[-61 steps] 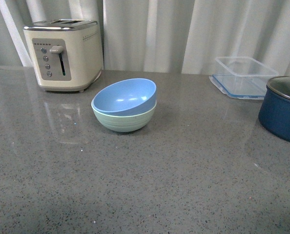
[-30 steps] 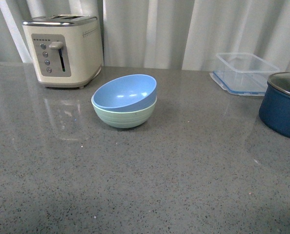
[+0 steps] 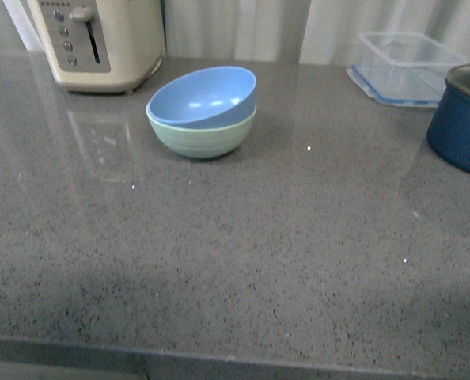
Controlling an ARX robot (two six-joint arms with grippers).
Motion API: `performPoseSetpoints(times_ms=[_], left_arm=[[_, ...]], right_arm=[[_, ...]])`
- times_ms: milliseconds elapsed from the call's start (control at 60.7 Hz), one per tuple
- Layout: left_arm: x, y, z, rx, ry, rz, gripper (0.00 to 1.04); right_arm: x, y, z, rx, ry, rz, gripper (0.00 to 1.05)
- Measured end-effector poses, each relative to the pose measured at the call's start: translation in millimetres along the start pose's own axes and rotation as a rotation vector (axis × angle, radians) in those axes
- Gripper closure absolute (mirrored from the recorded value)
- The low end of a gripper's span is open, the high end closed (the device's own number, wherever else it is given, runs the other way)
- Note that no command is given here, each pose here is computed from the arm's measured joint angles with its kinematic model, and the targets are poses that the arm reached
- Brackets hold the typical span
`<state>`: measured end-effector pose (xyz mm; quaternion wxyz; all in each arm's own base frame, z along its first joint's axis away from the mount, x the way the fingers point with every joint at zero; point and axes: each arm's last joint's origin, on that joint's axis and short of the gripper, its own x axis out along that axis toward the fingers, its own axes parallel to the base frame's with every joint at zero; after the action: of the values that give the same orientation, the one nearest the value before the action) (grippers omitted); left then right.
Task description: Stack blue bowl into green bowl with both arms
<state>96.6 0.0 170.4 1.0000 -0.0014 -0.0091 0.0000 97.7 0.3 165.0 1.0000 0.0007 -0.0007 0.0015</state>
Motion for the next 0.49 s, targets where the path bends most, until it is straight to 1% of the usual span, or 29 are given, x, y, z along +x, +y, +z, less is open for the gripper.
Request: performPoseSetpoints(times_ms=[49, 82, 214, 247, 346, 379, 445, 494], left_arm=[[0.0, 0.0, 0.0, 0.000, 0.000, 0.000, 0.07], [0.0, 0.0, 0.0, 0.000, 0.000, 0.000, 0.07], [0.0, 0.0, 0.0, 0.000, 0.000, 0.000, 0.07], [0.0, 0.0, 0.0, 0.000, 0.000, 0.000, 0.07], [0.0, 0.0, 0.0, 0.000, 0.000, 0.000, 0.07], [0.0, 0.0, 0.0, 0.000, 0.000, 0.000, 0.07], [0.0, 0.0, 0.0, 0.000, 0.000, 0.000, 0.07], [0.0, 0.0, 0.0, 0.000, 0.000, 0.000, 0.07]], right_arm=[[0.0, 0.0, 0.0, 0.000, 0.000, 0.000, 1.04], [0.0, 0.0, 0.0, -0.001, 0.000, 0.000, 1.01], [0.0, 0.0, 0.0, -0.002, 0.000, 0.000, 0.80], [0.0, 0.0, 0.0, -0.002, 0.000, 0.000, 0.73], [0.0, 0.0, 0.0, -0.002, 0.000, 0.000, 0.57], [0.0, 0.0, 0.0, -0.002, 0.000, 0.000, 0.54], [0.0, 0.0, 0.0, -0.002, 0.000, 0.000, 0.41], [0.0, 0.0, 0.0, -0.001, 0.000, 0.000, 0.34]])
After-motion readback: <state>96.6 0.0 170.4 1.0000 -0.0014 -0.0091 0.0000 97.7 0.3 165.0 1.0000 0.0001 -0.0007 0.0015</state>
